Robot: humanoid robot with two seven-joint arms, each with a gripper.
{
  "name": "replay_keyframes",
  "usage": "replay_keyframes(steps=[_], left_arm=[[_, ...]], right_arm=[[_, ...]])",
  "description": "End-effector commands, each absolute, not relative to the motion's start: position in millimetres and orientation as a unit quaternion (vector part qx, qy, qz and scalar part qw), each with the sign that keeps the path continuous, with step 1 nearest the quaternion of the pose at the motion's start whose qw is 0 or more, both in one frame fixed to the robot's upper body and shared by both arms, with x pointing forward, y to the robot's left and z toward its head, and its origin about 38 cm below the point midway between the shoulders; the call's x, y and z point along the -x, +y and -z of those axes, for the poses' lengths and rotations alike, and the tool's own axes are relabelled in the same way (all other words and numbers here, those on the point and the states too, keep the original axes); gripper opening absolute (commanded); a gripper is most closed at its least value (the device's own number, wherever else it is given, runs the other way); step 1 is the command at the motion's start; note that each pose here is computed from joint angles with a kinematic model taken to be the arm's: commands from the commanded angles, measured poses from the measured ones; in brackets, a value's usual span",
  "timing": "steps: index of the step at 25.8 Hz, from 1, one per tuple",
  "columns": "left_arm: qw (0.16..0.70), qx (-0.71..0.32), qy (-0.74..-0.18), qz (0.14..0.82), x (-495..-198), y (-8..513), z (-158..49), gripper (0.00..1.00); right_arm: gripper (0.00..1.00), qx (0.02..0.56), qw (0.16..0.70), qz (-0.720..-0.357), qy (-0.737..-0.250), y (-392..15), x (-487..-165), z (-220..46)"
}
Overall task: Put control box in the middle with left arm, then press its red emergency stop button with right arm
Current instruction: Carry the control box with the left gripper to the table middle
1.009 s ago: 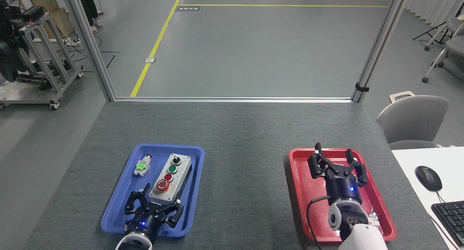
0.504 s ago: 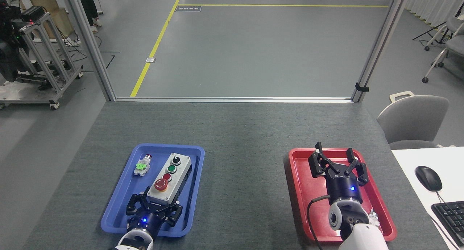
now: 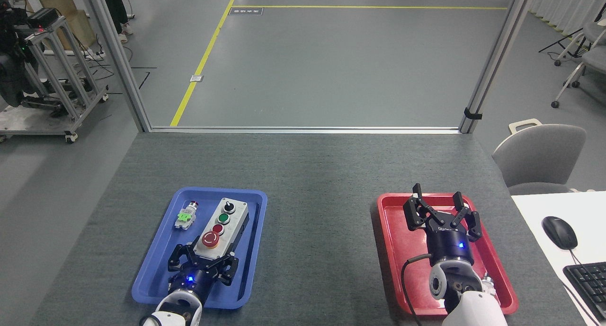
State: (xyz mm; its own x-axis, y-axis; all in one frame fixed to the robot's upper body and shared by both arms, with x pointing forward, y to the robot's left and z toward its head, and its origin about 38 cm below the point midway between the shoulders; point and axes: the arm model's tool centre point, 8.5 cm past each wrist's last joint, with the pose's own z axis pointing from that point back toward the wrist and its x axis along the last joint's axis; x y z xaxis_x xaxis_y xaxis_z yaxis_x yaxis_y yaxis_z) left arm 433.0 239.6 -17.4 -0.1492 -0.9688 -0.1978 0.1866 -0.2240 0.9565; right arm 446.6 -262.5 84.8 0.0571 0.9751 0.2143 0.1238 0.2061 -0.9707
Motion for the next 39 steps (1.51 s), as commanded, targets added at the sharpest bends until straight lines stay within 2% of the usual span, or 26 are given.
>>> replay_keyframes(steps=[1,3,4,5,6,10,16,17,20,26,30,34,39], left_arm=[[0.455,-0.464,-0.424,0.631,-434,240,16,0.69],[0.451,-0.456,-0.429,0.636,-433,239,17,0.49],[0.446,-0.45,-0.435,0.64,-433,237,16,0.32],[0.443,-0.441,-0.442,0.643,-432,236,16,0.06],[0.445,-0.434,-0.45,0.641,-432,234,16,0.0],[0.477,-0.42,-0.512,0.578,-439,235,-11,0.0],[0.435,-0.441,-0.565,0.545,-447,223,-64,0.0],[0.43,-0.437,-0.57,0.548,-445,215,-66,0.0],[0.414,-0.399,-0.59,0.567,-436,154,-58,0.0],[0.402,-0.341,-0.593,0.609,-419,75,-48,0.0],[0.393,-0.312,-0.571,0.65,-406,31,-21,0.0],[0.383,-0.313,-0.526,0.692,-400,17,9,0.0],[0.379,-0.326,-0.51,0.7,-416,20,9,0.0]], right_arm=[[1.0,0.49,0.536,-0.396,-0.562,-262,-446,-85],[1.0,0.49,0.536,-0.396,-0.562,-262,-447,-86],[1.0,0.49,0.536,-0.396,-0.562,-262,-447,-86],[1.0,0.49,0.536,-0.395,-0.563,-262,-447,-86],[1.0,0.489,0.536,-0.395,-0.563,-261,-447,-86],[1.0,0.489,0.537,-0.395,-0.562,-261,-447,-86],[1.0,0.49,0.537,-0.394,-0.561,-262,-447,-86],[1.0,0.49,0.537,-0.394,-0.561,-262,-447,-86],[1.0,0.49,0.538,-0.394,-0.561,-261,-447,-85],[1.0,0.491,0.538,-0.393,-0.562,-261,-447,-87],[1.0,0.49,0.538,-0.393,-0.563,-261,-447,-87],[1.0,0.491,0.536,-0.394,-0.562,-262,-447,-87],[1.0,0.501,0.546,-0.384,-0.551,-271,-447,-87]])
